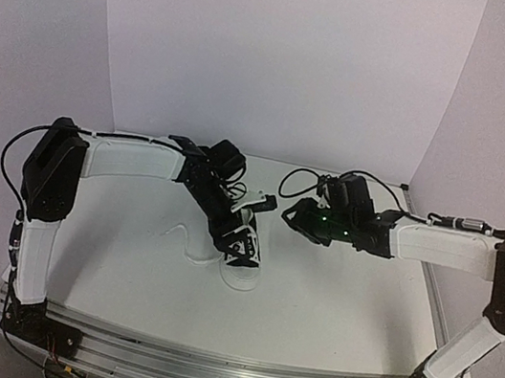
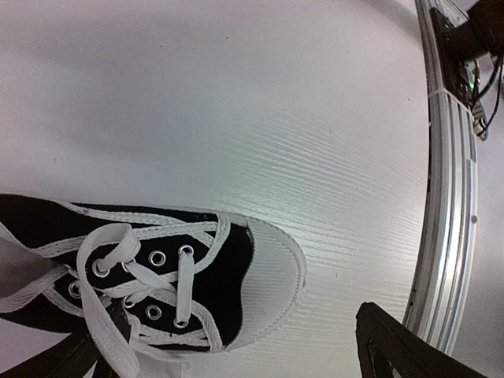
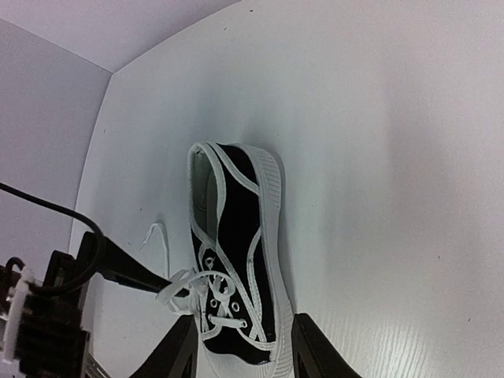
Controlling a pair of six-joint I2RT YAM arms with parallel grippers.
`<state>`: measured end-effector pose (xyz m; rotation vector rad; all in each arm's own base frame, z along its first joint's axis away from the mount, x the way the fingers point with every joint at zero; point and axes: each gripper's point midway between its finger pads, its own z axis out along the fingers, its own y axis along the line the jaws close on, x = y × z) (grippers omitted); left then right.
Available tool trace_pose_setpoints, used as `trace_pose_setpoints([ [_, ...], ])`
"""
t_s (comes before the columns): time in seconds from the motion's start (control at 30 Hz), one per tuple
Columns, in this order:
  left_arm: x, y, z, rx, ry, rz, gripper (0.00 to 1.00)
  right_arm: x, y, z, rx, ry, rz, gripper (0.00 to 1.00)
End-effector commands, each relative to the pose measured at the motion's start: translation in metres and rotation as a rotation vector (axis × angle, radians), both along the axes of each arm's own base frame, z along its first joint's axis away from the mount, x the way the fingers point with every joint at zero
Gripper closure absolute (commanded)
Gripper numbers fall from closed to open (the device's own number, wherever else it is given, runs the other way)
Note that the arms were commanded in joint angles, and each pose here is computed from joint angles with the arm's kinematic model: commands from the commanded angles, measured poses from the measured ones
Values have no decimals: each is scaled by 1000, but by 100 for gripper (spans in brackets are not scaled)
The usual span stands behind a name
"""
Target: Tie the shoes
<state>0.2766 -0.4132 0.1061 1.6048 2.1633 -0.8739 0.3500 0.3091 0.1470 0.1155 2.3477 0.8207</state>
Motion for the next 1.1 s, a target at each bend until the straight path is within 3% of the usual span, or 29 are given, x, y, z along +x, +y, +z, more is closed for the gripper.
trace_pose_setpoints([
  [0.0, -7, 14, 71, -87, -187, -117, 0, 13, 29, 39, 7, -129, 189, 57],
  [0.17, -14, 49, 63, -44, -187, -162, 0, 24, 39, 52, -27, -169, 269, 56],
  [0.4, 11, 85, 63, -63, -200, -77, 1, 36, 61, 53, -35, -123, 323, 60],
  [0.57, 10, 77, 63, -105, -133, -49, 11, 34, 71, 41, -38, -90, 342, 60],
  [0.67, 18, 90, 57, -91, -119, -4, 22, 35, 82, 32, -119, -70, 362, 62],
  [0.77, 23, 115, 32, -19, -175, -7, 25, 29, 105, 19, -258, -48, 397, 64],
  [1.07, 39, 167, -23, 93, -373, -82, 8, 4, 140, -24, -460, 18, 436, 73],
])
